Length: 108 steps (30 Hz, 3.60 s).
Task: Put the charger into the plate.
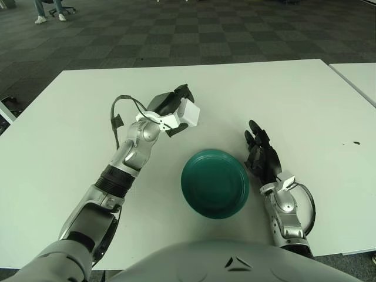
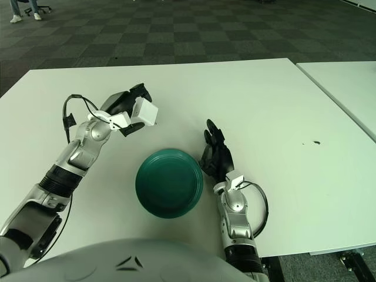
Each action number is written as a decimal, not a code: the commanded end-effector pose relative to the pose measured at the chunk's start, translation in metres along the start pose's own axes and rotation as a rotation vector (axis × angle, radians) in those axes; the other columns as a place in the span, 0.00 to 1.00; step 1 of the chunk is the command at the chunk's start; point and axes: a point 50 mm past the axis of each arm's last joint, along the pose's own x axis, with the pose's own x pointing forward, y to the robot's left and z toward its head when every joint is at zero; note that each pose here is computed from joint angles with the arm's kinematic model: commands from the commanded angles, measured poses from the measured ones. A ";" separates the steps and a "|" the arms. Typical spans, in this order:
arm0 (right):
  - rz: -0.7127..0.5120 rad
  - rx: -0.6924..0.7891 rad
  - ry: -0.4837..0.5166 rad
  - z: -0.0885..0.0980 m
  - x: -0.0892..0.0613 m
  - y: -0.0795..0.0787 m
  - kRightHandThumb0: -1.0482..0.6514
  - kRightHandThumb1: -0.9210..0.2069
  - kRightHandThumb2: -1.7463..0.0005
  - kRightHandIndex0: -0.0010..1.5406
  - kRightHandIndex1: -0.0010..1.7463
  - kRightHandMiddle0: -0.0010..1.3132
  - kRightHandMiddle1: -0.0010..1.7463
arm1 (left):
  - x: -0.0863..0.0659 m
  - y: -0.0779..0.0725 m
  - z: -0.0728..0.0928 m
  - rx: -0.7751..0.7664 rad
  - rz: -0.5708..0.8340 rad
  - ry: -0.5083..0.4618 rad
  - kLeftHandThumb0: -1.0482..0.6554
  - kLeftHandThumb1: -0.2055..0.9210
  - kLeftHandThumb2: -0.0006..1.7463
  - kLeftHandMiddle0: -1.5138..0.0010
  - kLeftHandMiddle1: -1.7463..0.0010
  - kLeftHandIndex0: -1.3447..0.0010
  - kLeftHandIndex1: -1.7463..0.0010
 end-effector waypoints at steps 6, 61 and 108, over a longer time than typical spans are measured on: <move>-0.050 0.065 0.214 -0.036 -0.021 -0.002 0.05 0.00 0.45 0.06 0.00 0.00 0.15 | -0.016 0.001 0.020 -0.092 -0.039 -0.117 0.31 0.36 0.83 0.20 0.00 0.48 0.00; -0.064 -0.085 -0.034 -0.006 -0.024 0.012 0.09 0.00 0.49 0.07 0.87 0.00 0.74 | -0.069 -0.081 0.065 -0.153 -0.505 -0.321 0.34 0.51 0.72 0.29 0.00 0.57 0.00; -0.024 0.021 0.007 -0.013 -0.025 0.013 0.09 0.00 0.49 0.11 0.30 0.00 0.50 | -0.068 -0.063 0.063 0.304 -0.413 -0.354 0.02 1.00 0.33 0.91 0.49 0.94 0.35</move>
